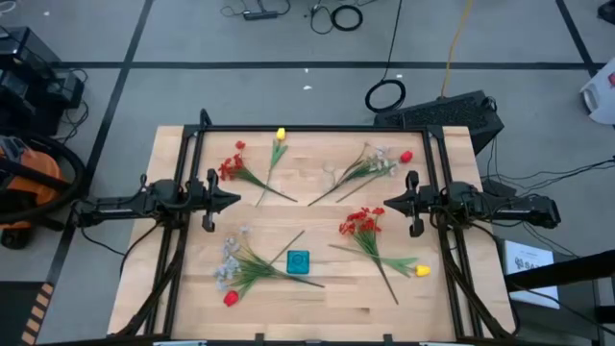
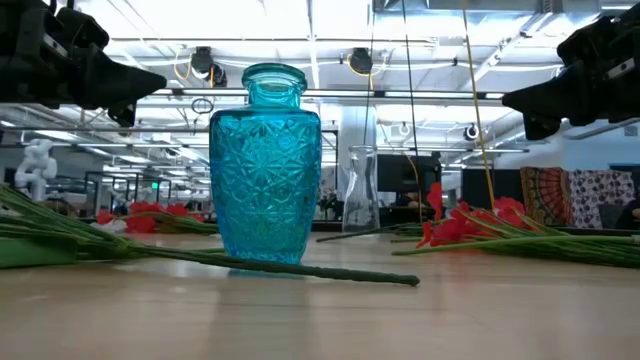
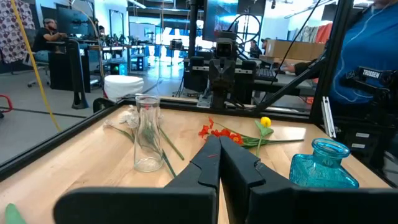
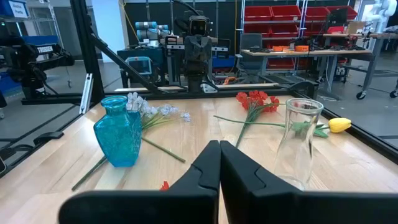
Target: Sort flowers into vase by color
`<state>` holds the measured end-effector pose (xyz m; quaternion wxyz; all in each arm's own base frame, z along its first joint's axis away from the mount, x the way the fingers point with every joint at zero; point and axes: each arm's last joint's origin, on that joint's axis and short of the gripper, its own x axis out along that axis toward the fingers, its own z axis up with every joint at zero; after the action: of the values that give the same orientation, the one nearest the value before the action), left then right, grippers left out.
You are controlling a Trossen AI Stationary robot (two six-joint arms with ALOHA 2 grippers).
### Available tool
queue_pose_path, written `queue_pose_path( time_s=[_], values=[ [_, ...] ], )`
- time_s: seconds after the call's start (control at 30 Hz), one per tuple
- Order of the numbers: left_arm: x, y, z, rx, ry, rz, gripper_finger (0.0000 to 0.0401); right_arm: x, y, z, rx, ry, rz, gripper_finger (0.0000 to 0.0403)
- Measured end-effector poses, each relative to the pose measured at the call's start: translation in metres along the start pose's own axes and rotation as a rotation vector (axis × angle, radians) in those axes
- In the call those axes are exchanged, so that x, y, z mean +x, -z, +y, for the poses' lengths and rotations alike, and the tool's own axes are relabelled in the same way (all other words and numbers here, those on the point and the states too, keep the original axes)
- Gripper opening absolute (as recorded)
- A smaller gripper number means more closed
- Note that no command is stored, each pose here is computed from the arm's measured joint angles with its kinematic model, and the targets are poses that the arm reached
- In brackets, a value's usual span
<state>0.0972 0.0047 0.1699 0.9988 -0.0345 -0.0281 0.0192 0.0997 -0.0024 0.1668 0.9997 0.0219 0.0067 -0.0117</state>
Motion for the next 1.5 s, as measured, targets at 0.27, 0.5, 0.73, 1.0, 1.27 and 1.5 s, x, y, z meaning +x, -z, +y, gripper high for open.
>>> queue_pose_path(
  time_s=[0.27, 0.5, 0.73, 1.0, 1.27, 1.5],
  values=[
    [0.0000, 0.0000, 0.0000, 0.000, 0.000, 0.000, 0.0009, 0.0000, 0.0000, 0.0000, 0.000, 0.000, 0.000, 0.0000],
    [0.0000, -0.0001, 0.0000, 0.000, 0.000, 0.000, 0.0009, 0.0000, 0.0001, 0.0000, 0.000, 0.000, 0.000, 0.0000],
    [0.0000, 0.0000, 0.0000, 0.000, 0.000, 0.000, 0.0009, 0.0000, 0.0001, 0.0000, 0.000, 0.000, 0.000, 0.0000],
    [0.0000, -0.0001, 0.0000, 0.000, 0.000, -0.001, 0.0009, 0.0000, 0.0001, 0.0000, 0.000, 0.000, 0.000, 0.0000],
    [0.0000, -0.0001, 0.0000, 0.000, 0.000, 0.000, 0.0009, 0.0000, -0.0001, 0.0000, 0.000, 0.000, -0.002, 0.0000],
    [0.0000, 0.0000, 0.0000, 0.000, 0.000, 0.000, 0.0009, 0.0000, -0.0019, 0.0001, -0.001, -0.001, -0.021, 0.0000]
  ],
)
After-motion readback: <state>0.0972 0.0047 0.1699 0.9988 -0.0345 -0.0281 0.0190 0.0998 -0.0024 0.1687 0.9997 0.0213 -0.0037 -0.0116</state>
